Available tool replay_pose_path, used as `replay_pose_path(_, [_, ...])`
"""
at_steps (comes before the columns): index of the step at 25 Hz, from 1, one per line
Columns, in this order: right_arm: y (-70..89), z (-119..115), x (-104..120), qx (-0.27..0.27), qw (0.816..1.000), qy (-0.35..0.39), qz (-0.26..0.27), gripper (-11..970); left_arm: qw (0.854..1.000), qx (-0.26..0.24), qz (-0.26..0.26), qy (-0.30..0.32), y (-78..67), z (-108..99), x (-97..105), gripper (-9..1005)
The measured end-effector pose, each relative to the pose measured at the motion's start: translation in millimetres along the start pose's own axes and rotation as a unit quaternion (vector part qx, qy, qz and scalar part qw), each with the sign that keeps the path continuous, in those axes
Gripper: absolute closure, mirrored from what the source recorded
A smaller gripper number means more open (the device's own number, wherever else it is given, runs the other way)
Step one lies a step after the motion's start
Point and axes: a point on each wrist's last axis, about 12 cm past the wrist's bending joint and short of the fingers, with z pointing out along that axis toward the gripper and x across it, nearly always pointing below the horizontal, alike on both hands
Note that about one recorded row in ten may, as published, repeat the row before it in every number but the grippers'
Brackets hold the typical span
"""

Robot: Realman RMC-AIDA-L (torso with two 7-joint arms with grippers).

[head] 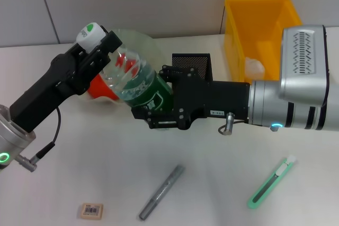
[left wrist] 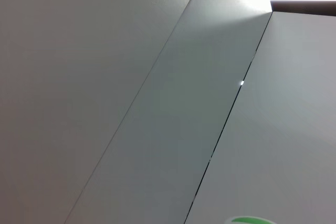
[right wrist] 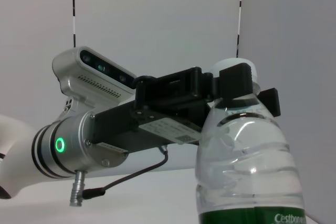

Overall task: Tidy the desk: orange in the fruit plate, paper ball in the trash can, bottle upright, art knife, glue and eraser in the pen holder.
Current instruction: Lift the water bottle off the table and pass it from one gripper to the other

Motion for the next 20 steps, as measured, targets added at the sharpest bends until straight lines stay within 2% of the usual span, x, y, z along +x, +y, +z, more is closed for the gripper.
replay_pose_path(7, [1.4, 1.4, -0.8, -0.003, 1.000, -0.004, 0.002, 191, 1.000, 0.006, 0.007, -0.004, -1.5, 0.0, -0.8, 531])
replay_pose_path(20, [1.0, 1.9, -1.9, -0.002, 1.000, -0.008, 0.005, 191, 0.999, 0.022, 0.022, -0.018, -7.1, -0.7, 0.2, 556])
